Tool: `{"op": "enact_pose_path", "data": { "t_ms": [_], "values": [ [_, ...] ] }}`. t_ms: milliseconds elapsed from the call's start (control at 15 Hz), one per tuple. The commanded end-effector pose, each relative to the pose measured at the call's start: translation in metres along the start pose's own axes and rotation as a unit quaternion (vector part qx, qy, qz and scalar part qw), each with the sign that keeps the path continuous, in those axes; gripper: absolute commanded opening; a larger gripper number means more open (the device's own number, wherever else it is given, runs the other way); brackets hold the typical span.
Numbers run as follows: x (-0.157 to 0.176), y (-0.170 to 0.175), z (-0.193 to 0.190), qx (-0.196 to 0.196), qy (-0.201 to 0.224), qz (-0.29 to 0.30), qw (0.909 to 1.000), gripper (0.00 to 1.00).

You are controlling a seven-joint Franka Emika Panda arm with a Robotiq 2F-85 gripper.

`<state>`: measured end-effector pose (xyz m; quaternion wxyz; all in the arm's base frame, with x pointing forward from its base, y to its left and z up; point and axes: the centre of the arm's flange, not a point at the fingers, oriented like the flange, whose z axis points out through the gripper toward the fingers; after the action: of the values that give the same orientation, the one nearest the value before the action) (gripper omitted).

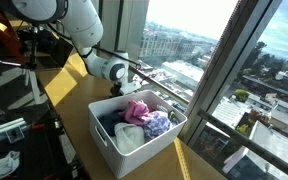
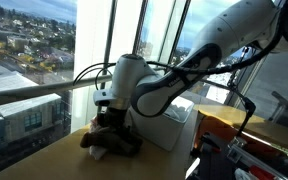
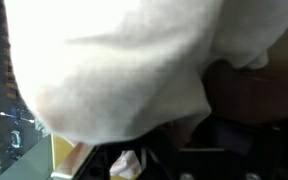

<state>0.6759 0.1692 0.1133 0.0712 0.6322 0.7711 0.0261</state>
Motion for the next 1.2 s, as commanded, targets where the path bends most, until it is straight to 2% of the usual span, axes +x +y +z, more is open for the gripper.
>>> {"op": "enact_pose_path", "data": {
  "t_ms": [0,133,467,867,1133],
  "values": [
    [-0.01,-0.017,-0.02,0.0,0.013,0.005,0.9999,0.06],
    [-0.008,-0.022,-0.036,-0.006,0.012,0.0,0.9999,0.0],
    [-0.002,-0.028,-0.091,-0.026,0.014,-0.013,0.9995,0.0],
    [-0.006,-0.032,-0.169,-0.071,0.017,-0.025,0.997,0.0],
    [-0.022,-0.034,-0.25,-0.123,0.025,-0.028,0.9917,0.0]
  ]
}}
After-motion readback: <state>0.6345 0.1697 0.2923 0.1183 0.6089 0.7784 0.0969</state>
